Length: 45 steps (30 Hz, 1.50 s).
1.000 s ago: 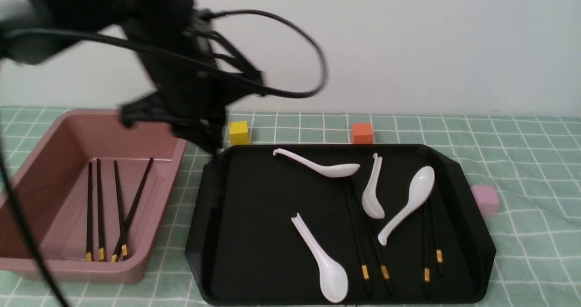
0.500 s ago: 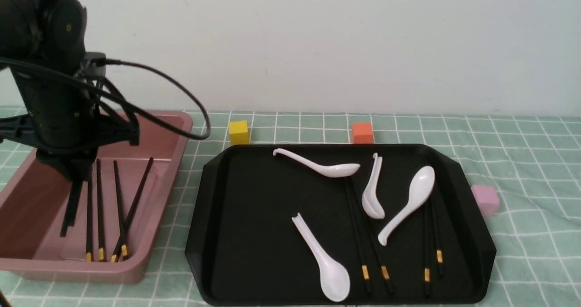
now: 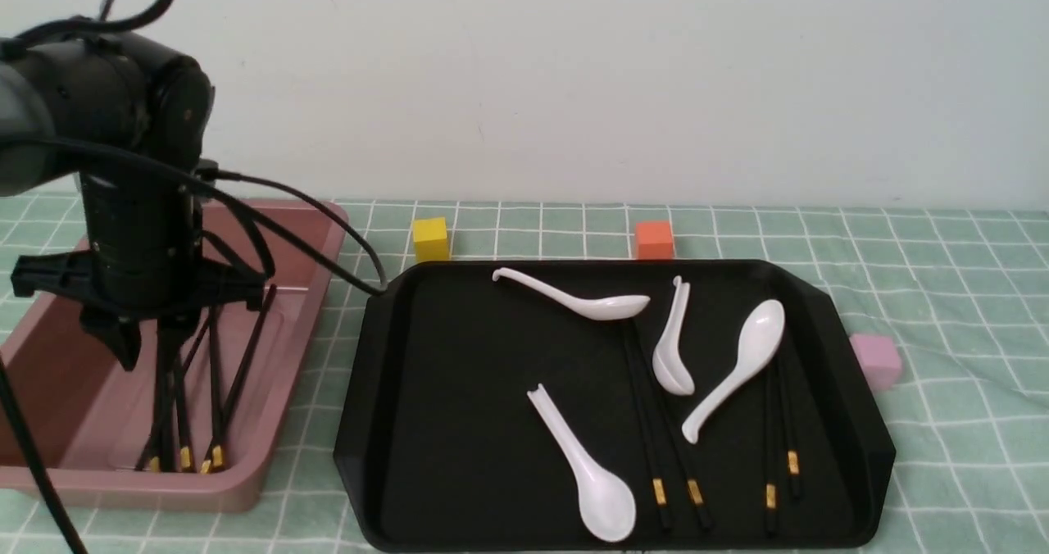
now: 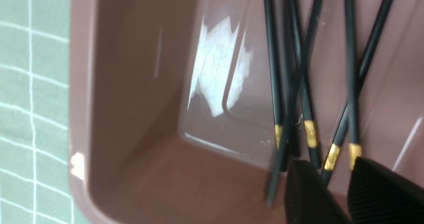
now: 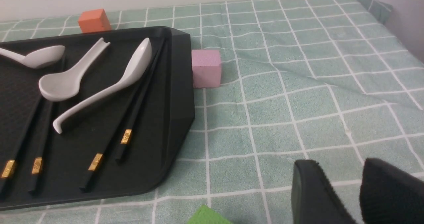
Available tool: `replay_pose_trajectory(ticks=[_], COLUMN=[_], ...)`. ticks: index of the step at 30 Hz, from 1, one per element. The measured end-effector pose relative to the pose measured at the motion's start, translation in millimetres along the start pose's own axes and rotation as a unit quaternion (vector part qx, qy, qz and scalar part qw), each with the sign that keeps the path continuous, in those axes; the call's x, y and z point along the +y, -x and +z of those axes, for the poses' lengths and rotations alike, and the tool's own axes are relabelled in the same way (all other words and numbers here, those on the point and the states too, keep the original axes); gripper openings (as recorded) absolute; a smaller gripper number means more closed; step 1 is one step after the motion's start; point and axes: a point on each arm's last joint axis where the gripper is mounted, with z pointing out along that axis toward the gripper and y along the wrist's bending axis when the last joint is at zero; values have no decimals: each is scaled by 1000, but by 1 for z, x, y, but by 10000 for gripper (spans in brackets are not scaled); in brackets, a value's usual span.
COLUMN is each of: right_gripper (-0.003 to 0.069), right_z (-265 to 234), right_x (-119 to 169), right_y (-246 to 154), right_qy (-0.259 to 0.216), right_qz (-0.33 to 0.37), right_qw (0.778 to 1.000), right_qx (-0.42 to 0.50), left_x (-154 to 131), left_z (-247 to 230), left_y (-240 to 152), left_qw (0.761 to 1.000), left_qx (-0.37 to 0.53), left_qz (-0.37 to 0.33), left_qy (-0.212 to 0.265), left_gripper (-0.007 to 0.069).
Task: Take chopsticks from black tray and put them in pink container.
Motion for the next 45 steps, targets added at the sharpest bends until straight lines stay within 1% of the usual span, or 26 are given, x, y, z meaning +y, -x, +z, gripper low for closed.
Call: replay_pose_trajectory(ticks=[2,5,6,10,12,13,14,15,17,19,20,21,22,23,24,26,31,33,36,45], right_gripper=[240,240,240,240,240,240,240,240,240,240,240,240,240,240,240,240,240,240,240,240], right_z=[0,0,0,0,0,0,0,0,0,0,0,0,0,0,0,0,0,0,0,0], right_x=[0,0,0,0,0,0,0,0,0,0,0,0,0,0,0,0,0,0,0,0], right_y=[0,0,0,0,0,0,0,0,0,0,0,0,0,0,0,0,0,0,0,0], right_qy=[0,0,0,0,0,0,0,0,0,0,0,0,0,0,0,0,0,0,0,0], right_qz=[0,0,0,0,0,0,0,0,0,0,0,0,0,0,0,0,0,0,0,0], right_qw=[1000,1000,1000,1000,1000,1000,1000,1000,1000,1000,1000,1000,1000,1000,1000,1000,1000,1000,1000,1000], right_qx=[0,0,0,0,0,0,0,0,0,0,0,0,0,0,0,0,0,0,0,0], left_x=[4,12,14,32,42,43,49,51,54,57,60,60,64,65,69,74,81,82,82,81], left_z=[-12,-42,-48,-89,-101,-101,-107,-108,-110,-108,-109,-104,-98,-96,-92,-88,-77,-78,-78,-74], left_y=[-2,-12,-15,-54,-81,-84,-110,-123,-155,-183,-195,-203,-219,-225,-236,-250,-265,-265,-265,-266], left_qw=[1000,998,998,991,987,986,980,975,954,926,910,901,878,867,848,824,787,781,780,787], left_qx=[-12,-36,-41,-72,-79,-79,-88,-99,-144,-204,-245,-258,-304,-323,-356,-398,-454,-463,-464,-465], left_qz=[-6,-17,-15,1,-1,-1,0,1,8,9,6,1,-14,-21,-35,-49,-76,-79,-80,-67], left_qy=[-10,-46,-54,-116,-140,-144,-176,-199,-262,-316,-335,-348,-370,-378,-391,-401,-411,-411,-411,-400], left_gripper=[114,-3,-13,-13,-13,-13,-13,-13,-13,-13,-13,-13,-13,-13,-13,-13,-13,-13,-13,-13])
